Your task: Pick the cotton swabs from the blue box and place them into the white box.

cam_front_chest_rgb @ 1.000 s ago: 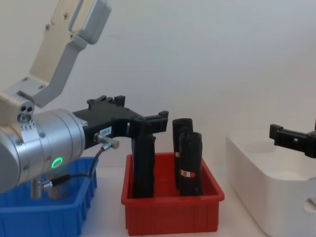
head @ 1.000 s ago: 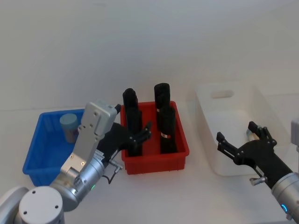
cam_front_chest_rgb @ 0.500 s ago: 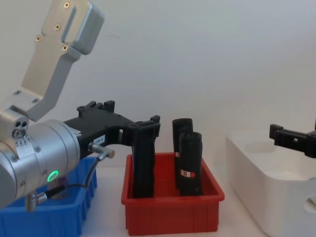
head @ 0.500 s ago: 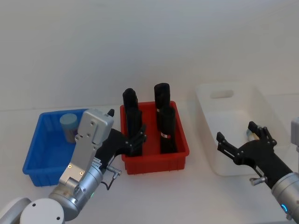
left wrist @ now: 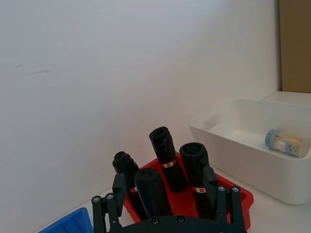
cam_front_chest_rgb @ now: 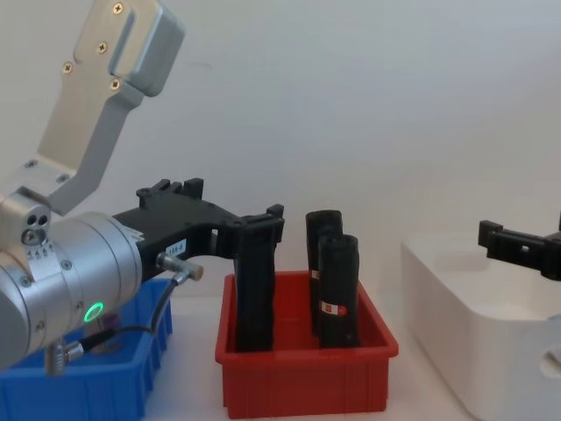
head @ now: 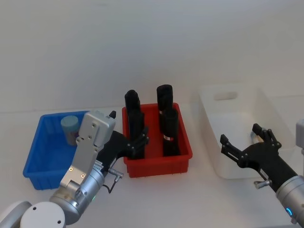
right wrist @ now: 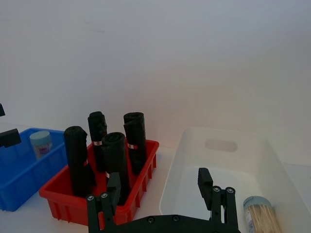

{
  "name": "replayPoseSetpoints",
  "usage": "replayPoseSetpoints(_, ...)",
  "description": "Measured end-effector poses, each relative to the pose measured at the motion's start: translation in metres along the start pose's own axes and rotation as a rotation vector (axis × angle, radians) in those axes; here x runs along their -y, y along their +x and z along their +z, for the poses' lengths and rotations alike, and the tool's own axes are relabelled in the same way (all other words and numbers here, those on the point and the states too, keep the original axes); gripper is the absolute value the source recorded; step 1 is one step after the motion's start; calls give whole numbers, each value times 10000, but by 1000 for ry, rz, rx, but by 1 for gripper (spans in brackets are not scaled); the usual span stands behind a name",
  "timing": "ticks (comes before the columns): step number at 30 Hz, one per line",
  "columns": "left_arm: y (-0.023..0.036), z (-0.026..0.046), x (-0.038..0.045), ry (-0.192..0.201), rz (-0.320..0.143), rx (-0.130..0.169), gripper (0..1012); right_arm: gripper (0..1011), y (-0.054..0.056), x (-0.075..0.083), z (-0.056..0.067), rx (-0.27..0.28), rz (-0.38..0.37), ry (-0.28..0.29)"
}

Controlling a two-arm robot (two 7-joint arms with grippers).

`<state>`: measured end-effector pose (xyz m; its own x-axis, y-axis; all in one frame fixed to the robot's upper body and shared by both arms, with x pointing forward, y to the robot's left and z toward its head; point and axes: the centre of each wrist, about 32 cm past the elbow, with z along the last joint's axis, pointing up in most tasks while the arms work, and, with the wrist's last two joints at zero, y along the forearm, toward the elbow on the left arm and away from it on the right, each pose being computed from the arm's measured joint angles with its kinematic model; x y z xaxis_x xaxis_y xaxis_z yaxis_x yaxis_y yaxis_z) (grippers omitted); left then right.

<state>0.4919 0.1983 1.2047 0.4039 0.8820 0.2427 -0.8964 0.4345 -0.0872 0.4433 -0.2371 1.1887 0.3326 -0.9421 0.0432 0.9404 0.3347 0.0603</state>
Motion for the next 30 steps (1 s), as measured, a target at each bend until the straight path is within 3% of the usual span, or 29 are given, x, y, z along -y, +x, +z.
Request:
replayPoseSetpoints(15, 1, -3, 0, 1, 0, 0, 1004, 1002, 25, -86, -33, 35, 17, -11)
replayPoseSetpoints(30, 1, -3, 0, 1, 0, 0, 1004, 1002, 157, -484, -187, 64, 96, -25)
